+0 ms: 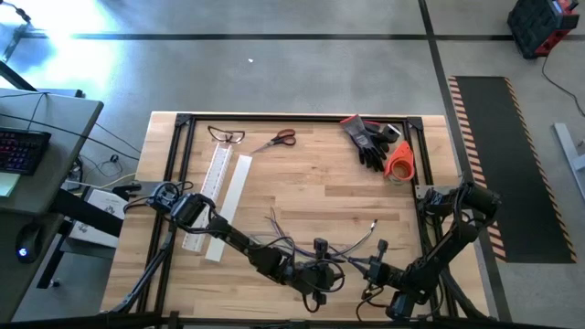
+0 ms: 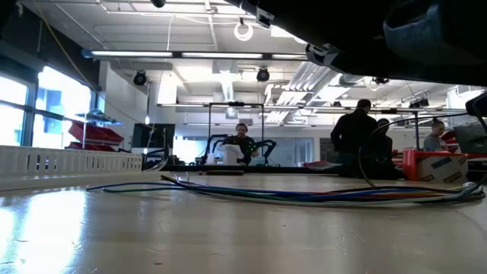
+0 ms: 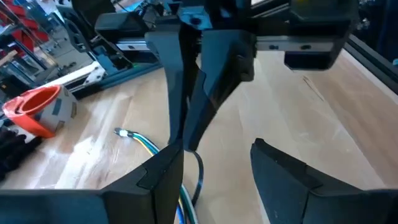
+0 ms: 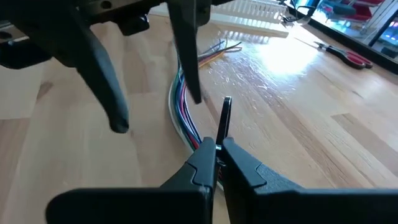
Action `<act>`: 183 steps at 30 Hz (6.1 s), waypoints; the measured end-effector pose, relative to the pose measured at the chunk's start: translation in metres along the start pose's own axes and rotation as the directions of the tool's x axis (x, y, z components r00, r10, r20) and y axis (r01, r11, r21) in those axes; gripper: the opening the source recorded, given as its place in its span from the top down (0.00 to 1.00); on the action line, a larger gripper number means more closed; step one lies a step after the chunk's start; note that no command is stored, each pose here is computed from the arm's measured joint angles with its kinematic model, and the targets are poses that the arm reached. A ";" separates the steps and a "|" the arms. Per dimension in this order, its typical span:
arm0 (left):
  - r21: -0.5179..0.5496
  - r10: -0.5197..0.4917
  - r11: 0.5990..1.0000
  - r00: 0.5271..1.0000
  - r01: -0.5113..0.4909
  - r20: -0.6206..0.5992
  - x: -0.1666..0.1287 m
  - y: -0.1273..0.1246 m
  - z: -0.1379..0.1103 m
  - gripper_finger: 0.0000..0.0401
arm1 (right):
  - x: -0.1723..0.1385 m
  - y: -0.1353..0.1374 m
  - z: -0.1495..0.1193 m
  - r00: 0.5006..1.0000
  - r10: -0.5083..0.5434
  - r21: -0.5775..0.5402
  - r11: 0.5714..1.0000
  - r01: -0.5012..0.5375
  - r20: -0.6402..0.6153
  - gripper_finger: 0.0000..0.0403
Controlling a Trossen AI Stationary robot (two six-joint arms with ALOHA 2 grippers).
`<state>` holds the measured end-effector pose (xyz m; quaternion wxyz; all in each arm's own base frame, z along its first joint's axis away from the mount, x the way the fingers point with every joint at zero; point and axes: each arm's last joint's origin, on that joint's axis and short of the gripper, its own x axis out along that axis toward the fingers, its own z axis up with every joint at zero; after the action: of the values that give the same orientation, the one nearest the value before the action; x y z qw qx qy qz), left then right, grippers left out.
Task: Ziptie cables
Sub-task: Wrap the black zip tie around the cable
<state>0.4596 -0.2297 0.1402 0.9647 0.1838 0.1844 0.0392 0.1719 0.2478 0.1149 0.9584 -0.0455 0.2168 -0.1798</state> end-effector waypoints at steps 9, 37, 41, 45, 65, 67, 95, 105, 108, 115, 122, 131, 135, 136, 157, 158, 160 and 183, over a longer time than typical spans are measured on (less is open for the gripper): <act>0.071 -0.039 0.997 0.999 0.040 -0.021 0.013 0.018 -0.004 0.58 | -0.005 0.000 0.005 1.000 0.019 -0.019 1.000 -0.019 0.008 1.00; 0.030 -0.173 0.984 0.985 0.174 -0.025 0.024 0.035 -0.010 0.99 | -0.018 0.001 0.014 0.996 0.087 -0.031 0.996 -0.087 -0.007 0.76; 0.024 -0.174 0.984 0.984 0.175 -0.035 0.024 0.035 -0.011 0.99 | -0.025 -0.002 0.025 0.983 0.164 -0.081 0.982 -0.170 -0.076 0.58; 0.019 -0.174 0.984 0.984 0.175 -0.036 0.024 0.035 -0.011 1.00 | -0.033 -0.008 0.035 0.952 0.250 -0.098 0.958 -0.270 -0.174 0.49; 0.018 -0.174 0.984 0.984 0.175 -0.036 0.024 0.034 -0.011 1.00 | -0.014 -0.016 0.042 0.960 0.194 -0.148 0.963 -0.226 -0.204 0.86; 0.018 -0.174 0.984 0.984 0.175 -0.037 0.024 0.034 -0.011 1.00 | -0.014 -0.016 0.043 0.960 0.194 -0.150 0.963 -0.225 -0.200 0.93; 0.026 -0.138 0.990 0.990 0.139 -0.027 0.021 0.031 -0.007 0.63 | -0.009 -0.002 0.024 0.987 0.128 -0.135 0.981 -0.141 -0.100 1.00; 0.005 -0.241 0.970 0.970 0.241 0.002 0.025 0.036 -0.007 0.77 | -0.009 -0.001 0.024 0.986 0.136 -0.138 0.979 -0.148 -0.094 1.00; 0.003 -0.249 0.968 0.968 0.249 0.012 0.025 0.036 -0.006 0.85 | -0.009 -0.001 0.024 0.986 0.138 -0.137 0.979 -0.150 -0.094 1.00; 0.000 -0.259 0.966 0.965 0.259 0.027 0.025 0.036 -0.006 0.97 | -0.010 -0.001 0.024 0.986 0.138 -0.136 0.979 -0.150 -0.094 1.00; 0.019 -0.252 0.968 0.967 0.252 0.026 0.023 0.033 -0.005 0.99 | -0.015 0.000 0.021 0.983 0.150 -0.128 0.978 -0.163 -0.109 1.00; 0.044 -0.239 0.970 0.971 0.240 -0.018 0.022 0.031 -0.009 1.00 | -0.038 -0.001 0.007 0.964 0.202 -0.069 0.974 -0.216 -0.171 1.00; 0.040 -0.242 0.969 0.969 0.244 -0.045 0.022 0.031 -0.011 1.00 | -0.052 -0.003 -0.003 0.946 0.226 -0.023 0.971 -0.238 -0.230 1.00; 0.035 -0.242 0.969 0.969 0.244 -0.050 0.022 0.031 -0.012 1.00 | -0.055 -0.004 -0.005 0.941 0.231 -0.011 0.970 -0.242 -0.247 1.00; 0.028 -0.244 0.968 0.964 0.248 -0.111 0.023 0.033 -0.018 1.00 | -0.120 -0.005 -0.003 0.663 0.213 0.112 0.975 -0.191 -0.718 1.00; 0.025 -0.246 0.968 0.962 0.251 -0.122 0.023 0.032 -0.019 1.00 | -0.123 -0.004 -0.003 0.654 0.218 0.127 0.975 -0.185 -0.724 1.00; 0.022 -0.257 0.965 0.956 0.263 -0.142 0.022 0.032 -0.021 1.00 | -0.127 -0.003 -0.002 0.640 0.228 0.148 0.973 -0.177 -0.734 1.00; -0.024 -0.266 0.962 0.912 0.272 -0.313 0.018 0.033 -0.047 1.00 | -0.123 0.001 0.005 0.760 0.270 0.190 0.962 -0.194 -0.591 1.00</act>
<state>0.4584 -0.1808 0.1061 0.9174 0.1579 0.3589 -0.0672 0.0705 0.2938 0.1686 0.8521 0.0988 0.5082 -0.0771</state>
